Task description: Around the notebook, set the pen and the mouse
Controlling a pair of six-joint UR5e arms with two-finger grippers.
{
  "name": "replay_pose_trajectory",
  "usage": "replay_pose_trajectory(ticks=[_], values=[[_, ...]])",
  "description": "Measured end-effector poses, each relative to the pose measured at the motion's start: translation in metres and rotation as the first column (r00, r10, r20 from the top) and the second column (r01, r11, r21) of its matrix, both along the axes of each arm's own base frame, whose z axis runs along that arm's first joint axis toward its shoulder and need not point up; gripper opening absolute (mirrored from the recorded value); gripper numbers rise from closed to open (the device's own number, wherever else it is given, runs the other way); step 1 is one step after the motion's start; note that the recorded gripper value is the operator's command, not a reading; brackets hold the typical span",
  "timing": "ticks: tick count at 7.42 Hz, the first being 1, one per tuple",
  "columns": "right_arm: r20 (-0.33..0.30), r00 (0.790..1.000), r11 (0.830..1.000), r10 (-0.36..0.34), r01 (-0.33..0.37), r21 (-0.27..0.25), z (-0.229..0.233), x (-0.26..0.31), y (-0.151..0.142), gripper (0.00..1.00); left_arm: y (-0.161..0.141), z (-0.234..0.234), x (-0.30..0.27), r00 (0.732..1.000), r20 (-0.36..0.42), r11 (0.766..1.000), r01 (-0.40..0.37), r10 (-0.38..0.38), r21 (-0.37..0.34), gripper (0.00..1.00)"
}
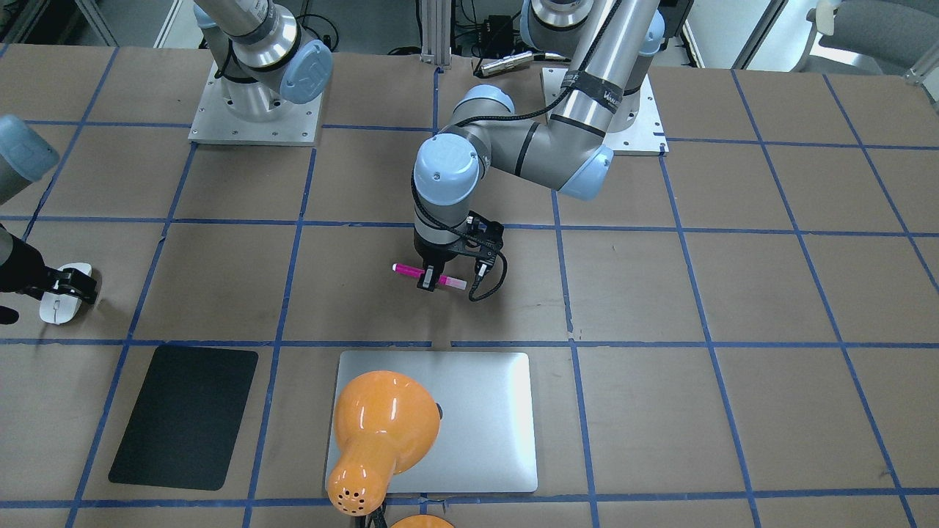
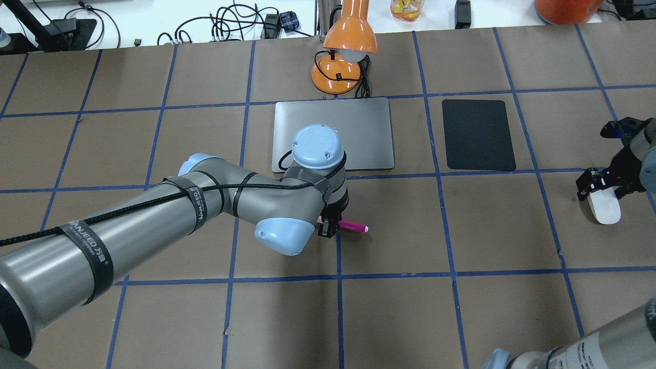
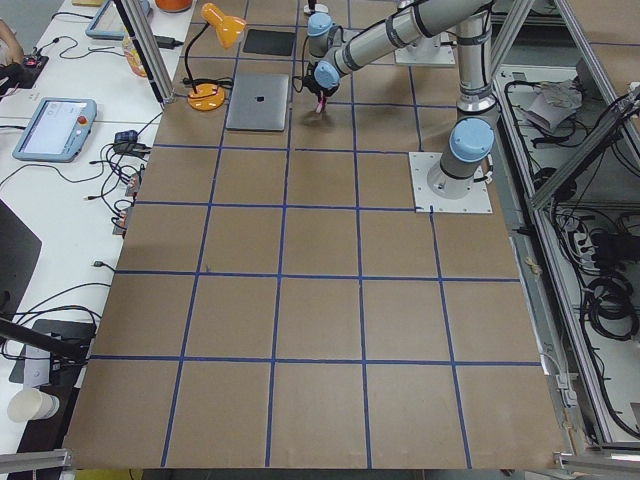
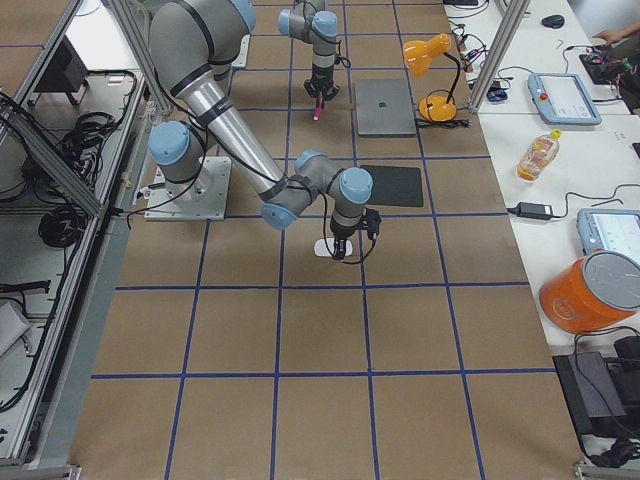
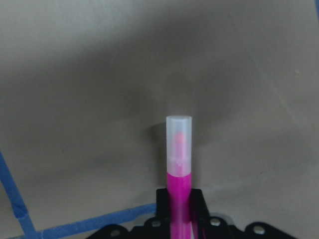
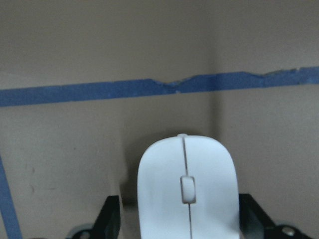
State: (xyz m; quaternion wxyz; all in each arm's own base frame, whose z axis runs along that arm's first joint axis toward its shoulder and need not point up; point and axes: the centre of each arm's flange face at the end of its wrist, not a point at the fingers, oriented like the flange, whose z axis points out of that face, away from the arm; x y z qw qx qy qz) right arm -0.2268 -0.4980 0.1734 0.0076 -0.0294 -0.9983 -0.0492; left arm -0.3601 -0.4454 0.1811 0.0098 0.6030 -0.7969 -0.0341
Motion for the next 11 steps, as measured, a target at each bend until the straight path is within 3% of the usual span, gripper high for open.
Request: replay_pose_trajectory(ticks=[1, 3, 4, 5, 6, 7, 8, 10, 11], values=[[0.001, 1.0, 1.0, 0.0, 0.0, 0.001, 0.0, 0.0, 0.0, 0.73, -0.006, 0.007, 0.005, 1.0, -0.007, 1.0, 0.02, -0.02, -0.016, 1.0], [0.001, 1.0, 1.0, 0.0, 0.0, 0.001, 0.0, 0.0, 0.0, 0.52, -0.031, 0.045, 0.03, 0.991, -0.017, 0.989, 0.134, -0.135, -0.062, 1.0], [-0.001, 1.0, 1.0, 0.0, 0.0, 0.0, 0.001, 0.0, 0.0, 0.42, -0.046, 0.074, 0.048, 0.972, -0.015, 0.97, 0.234, -0.235, -0.065, 1.0], [-0.002, 1.0, 1.0, 0.0, 0.0, -0.001, 0.002, -0.001, -0.001, 0.41, -0.06, 0.112, 0.07, 0.928, -0.017, 0.928, 0.371, -0.372, -0.039, 1.0], [-0.004, 1.0, 1.0, 0.0, 0.0, -0.003, 0.003, -0.001, -0.001, 0.41, -0.065, 0.154, 0.09, 0.852, -0.028, 0.853, 0.522, -0.522, -0.013, 1.0], [-0.007, 1.0, 1.0, 0.0, 0.0, -0.006, 0.006, -0.001, -0.001, 0.42, -0.062, 0.192, 0.11, 0.751, -0.04, 0.752, 0.659, -0.659, -0.008, 1.0], [-0.012, 1.0, 1.0, 0.001, -0.001, -0.012, 0.01, -0.001, -0.001, 0.42, -0.057, 0.226, 0.134, 0.631, -0.037, 0.632, 0.774, -0.775, -0.037, 1.0], [-0.041, 0.999, 0.999, 0.011, -0.012, -0.034, 0.029, 0.001, -0.008, 0.42, -0.043, 0.279, 0.168, 0.35, 0.035, 0.345, 0.933, -0.936, -0.105, 1.0], [-0.049, 0.999, 0.999, 0.021, -0.023, -0.046, 0.039, 0.005, -0.017, 0.41, -0.04, 0.293, 0.18, 0.247, 0.082, 0.237, 0.964, -0.966, -0.122, 1.0]])
